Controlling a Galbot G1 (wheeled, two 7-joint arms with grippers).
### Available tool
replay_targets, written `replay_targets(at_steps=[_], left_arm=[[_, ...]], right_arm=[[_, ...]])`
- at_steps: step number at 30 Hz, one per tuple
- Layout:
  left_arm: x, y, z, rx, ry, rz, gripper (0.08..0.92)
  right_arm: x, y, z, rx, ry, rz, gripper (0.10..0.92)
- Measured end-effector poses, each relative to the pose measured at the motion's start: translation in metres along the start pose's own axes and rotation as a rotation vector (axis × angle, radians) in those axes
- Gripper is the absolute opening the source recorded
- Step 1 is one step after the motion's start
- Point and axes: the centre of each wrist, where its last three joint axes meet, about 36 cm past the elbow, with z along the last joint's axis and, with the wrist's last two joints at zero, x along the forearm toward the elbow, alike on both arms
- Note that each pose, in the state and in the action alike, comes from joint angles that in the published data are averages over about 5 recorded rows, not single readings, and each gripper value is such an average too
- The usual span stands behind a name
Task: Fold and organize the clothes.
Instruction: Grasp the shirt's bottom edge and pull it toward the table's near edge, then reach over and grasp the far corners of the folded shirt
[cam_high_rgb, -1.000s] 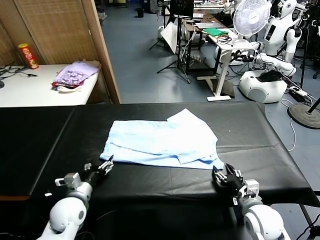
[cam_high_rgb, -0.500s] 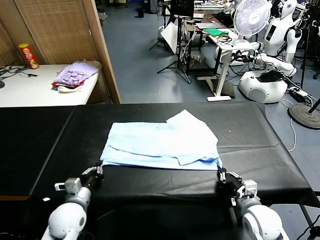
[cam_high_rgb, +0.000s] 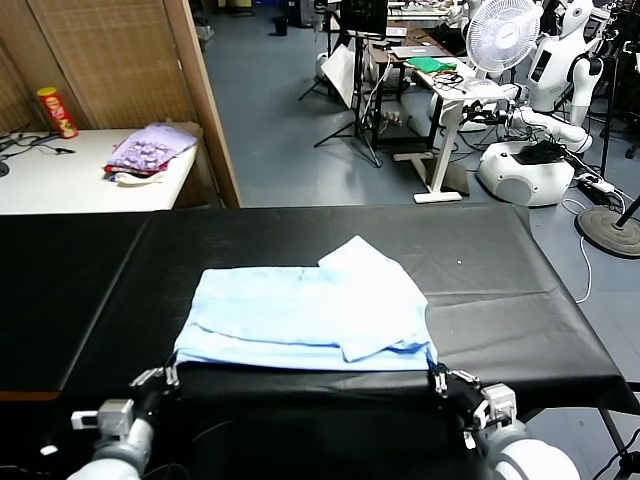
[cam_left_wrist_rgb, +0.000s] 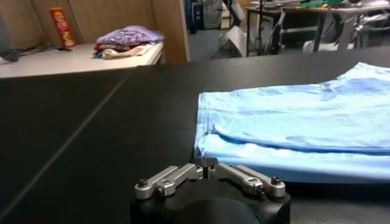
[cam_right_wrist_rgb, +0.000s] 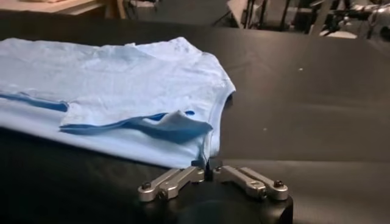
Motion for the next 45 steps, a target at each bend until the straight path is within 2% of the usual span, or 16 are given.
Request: replay_targets(at_steps=[5,7,11,16,22,24,29,33,37,43,45], left_arm=[[0.014,0.004,-0.009,-0.003,0.022,-0.008,0.535],[0.019,0.006,-0.014,0.001,0.02,-0.003,0.635],[0.022,0.009,-0.032,0.025,-0.018,0.014,0.769],[0.0,0.018,-0.063,0.079,-0.052,0.045,0.797],[-0.061,0.024,-0.101,0.132,-0.057,0.106,0.798],[-0.085,0.024,-0.109,0.148,-0.033,0.12,0.798],[-0.143,0.023,-0.119,0.16,0.058,0.126,0.798],[-0.178,0.023,-0.124,0.146,0.114,0.142,0.798],[-0.203,0.025,-0.126,0.145,0.142,0.153,0.798],[-0.223,0.029,-0.126,0.145,0.165,0.18,0.798],[-0.228,0.029,-0.125,0.147,0.166,0.183,0.798]], right_arm=[[0.019,-0.001,-0.02,-0.007,-0.053,-0.013,0.74],[0.021,-0.004,-0.029,-0.006,-0.09,-0.015,0.783],[0.005,-0.015,-0.049,0.005,-0.18,0.013,0.797],[-0.05,-0.03,-0.081,0.002,-0.249,0.056,0.798],[-0.142,-0.036,-0.129,-0.002,-0.259,0.052,0.798],[-0.169,-0.037,-0.142,0.0,-0.241,0.048,0.798],[-0.224,-0.034,-0.166,0.012,-0.191,0.013,0.798],[-0.257,-0.028,-0.176,0.029,-0.153,-0.035,0.798],[-0.28,-0.021,-0.183,0.047,-0.114,-0.056,0.798],[-0.302,-0.01,-0.186,0.044,-0.072,-0.075,0.794],[-0.307,-0.006,-0.186,0.039,-0.063,-0.082,0.755]])
